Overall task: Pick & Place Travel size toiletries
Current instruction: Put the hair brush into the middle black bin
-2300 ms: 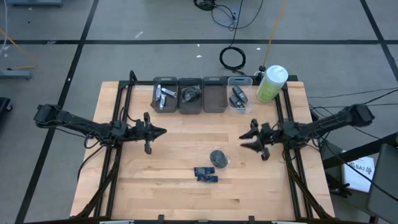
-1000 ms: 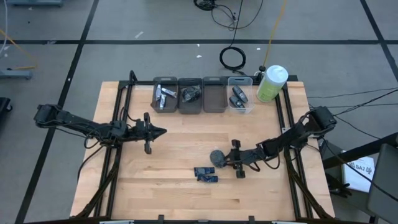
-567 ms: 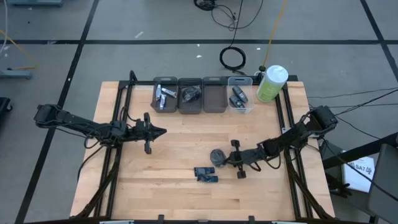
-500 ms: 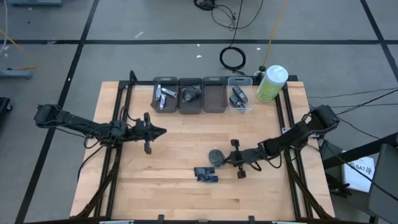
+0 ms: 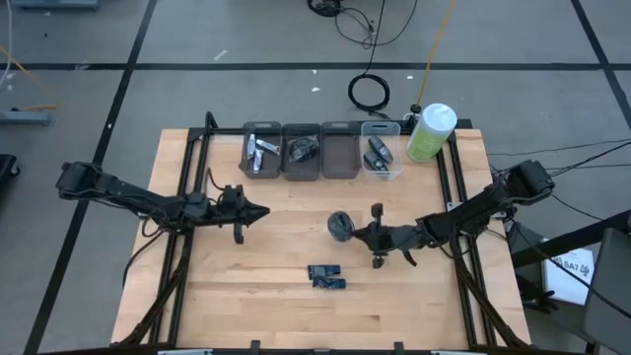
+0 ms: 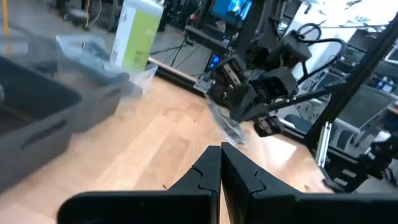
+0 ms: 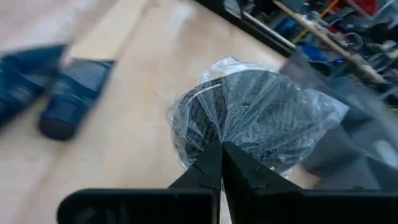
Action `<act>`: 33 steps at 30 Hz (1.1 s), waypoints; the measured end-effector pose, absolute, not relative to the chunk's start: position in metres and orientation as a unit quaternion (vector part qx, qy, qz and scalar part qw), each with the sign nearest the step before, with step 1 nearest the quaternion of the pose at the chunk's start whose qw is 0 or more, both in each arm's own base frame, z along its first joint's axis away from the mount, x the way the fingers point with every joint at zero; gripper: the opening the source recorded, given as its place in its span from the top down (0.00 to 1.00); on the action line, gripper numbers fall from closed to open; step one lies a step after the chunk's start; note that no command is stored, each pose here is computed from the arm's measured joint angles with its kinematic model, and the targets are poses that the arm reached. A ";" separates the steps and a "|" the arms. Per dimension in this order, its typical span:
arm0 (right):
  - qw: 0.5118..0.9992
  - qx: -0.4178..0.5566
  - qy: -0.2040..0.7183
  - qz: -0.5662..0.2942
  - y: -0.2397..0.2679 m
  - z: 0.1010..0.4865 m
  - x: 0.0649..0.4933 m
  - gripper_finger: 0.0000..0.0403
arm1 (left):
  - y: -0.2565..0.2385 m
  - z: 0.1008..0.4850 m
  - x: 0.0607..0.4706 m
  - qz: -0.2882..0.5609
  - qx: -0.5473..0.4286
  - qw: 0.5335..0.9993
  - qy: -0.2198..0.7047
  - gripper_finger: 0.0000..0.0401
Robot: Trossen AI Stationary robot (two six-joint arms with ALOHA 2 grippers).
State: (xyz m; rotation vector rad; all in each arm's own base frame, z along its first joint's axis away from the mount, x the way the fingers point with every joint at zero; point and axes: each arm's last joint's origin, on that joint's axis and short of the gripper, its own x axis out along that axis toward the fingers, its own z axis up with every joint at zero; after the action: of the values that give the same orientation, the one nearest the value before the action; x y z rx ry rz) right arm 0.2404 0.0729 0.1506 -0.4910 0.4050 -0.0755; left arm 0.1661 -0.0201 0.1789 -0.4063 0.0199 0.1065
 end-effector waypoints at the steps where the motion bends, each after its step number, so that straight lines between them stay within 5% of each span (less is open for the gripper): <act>1: 0.947 -0.248 0.200 -0.045 0.071 0.151 0.241 1.00 | -0.021 0.180 0.170 0.057 -0.215 0.975 0.012 0.98; 9: 0.915 -0.331 0.205 -0.109 0.065 0.154 0.242 1.00 | -0.028 0.198 0.225 0.067 -0.244 0.967 0.040 0.90; 23: 0.908 -0.359 0.187 -0.110 0.066 0.159 0.243 1.00 | -0.005 0.192 0.329 0.097 -0.313 0.942 0.072 0.37; 33: 0.908 -0.358 0.186 -0.111 0.066 0.159 0.243 1.00 | 0.002 0.176 0.364 0.105 -0.322 0.937 0.086 0.29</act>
State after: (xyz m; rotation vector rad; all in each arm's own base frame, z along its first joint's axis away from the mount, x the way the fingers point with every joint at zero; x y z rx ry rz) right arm 0.2432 0.0659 0.1590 -0.7390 0.3830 -0.2293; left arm 0.3640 0.0020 0.1758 -0.6587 0.1765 0.2136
